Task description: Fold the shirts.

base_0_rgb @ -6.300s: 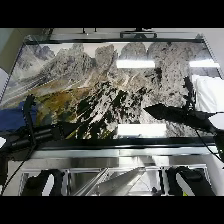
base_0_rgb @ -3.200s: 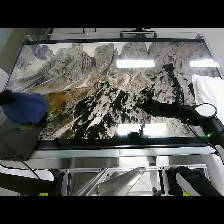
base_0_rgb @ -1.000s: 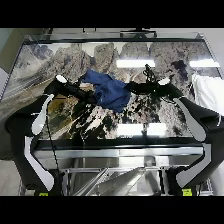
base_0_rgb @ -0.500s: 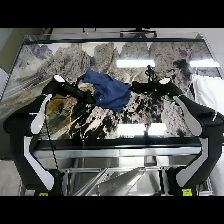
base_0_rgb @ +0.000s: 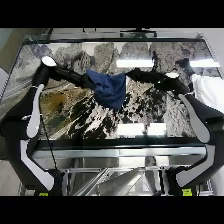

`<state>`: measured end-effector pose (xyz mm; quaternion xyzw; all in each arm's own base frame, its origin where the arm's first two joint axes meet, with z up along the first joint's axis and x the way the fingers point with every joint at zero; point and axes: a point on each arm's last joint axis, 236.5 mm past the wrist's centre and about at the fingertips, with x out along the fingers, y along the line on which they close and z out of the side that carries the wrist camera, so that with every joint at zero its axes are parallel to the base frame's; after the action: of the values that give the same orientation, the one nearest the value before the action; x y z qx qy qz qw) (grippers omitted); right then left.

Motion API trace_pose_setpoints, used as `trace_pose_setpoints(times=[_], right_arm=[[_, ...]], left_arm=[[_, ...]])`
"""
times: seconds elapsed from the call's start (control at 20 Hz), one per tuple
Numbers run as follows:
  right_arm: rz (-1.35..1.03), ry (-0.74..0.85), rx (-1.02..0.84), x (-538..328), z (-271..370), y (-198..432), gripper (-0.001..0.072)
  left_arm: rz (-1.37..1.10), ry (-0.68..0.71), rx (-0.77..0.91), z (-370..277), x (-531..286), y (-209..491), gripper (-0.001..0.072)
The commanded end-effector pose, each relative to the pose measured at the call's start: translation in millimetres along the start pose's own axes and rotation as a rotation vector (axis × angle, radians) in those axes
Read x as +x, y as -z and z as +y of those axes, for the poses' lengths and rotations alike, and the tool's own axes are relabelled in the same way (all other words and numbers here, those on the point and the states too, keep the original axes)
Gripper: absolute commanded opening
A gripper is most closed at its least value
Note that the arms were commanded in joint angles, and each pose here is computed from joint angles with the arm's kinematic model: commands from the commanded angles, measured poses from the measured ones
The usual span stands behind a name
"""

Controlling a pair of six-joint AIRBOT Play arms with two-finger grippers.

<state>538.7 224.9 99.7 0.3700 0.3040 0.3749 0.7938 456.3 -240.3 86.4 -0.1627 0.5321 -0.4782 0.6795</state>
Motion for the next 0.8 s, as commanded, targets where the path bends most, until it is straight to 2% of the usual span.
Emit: trace_pose_setpoints(times=[0.0, 0.2, 0.35, 0.45, 0.55, 0.75], right_arm=[[-0.205, -0.079, -0.242, -68, 112, -69, 0.0024], [-0.472, -0.157, -0.653, -180, 293, -104, 0.0024], [-0.596, -0.146, -0.892, -242, 384, -95, 0.0023], [-0.601, -0.093, -0.929, -253, 392, -92, 0.0023], [-0.515, -0.074, -0.897, -237, 372, -86, 0.0023], [-0.209, -0.070, -0.750, -159, 273, -69, 0.0024]], left_arm=[[-0.317, -0.061, 0.278, -118, -93, -65, 0.0006], [-0.824, -0.038, 0.492, -280, -226, -82, 0.0007], [-0.971, -0.078, 0.613, -347, -270, -46, 0.0007], [-0.984, -0.115, 0.636, -363, -280, -28, 0.0007], [-0.925, -0.164, 0.581, -349, -272, -20, 0.0007], [-0.619, -0.248, 0.349, -246, -211, -23, 0.0007]])
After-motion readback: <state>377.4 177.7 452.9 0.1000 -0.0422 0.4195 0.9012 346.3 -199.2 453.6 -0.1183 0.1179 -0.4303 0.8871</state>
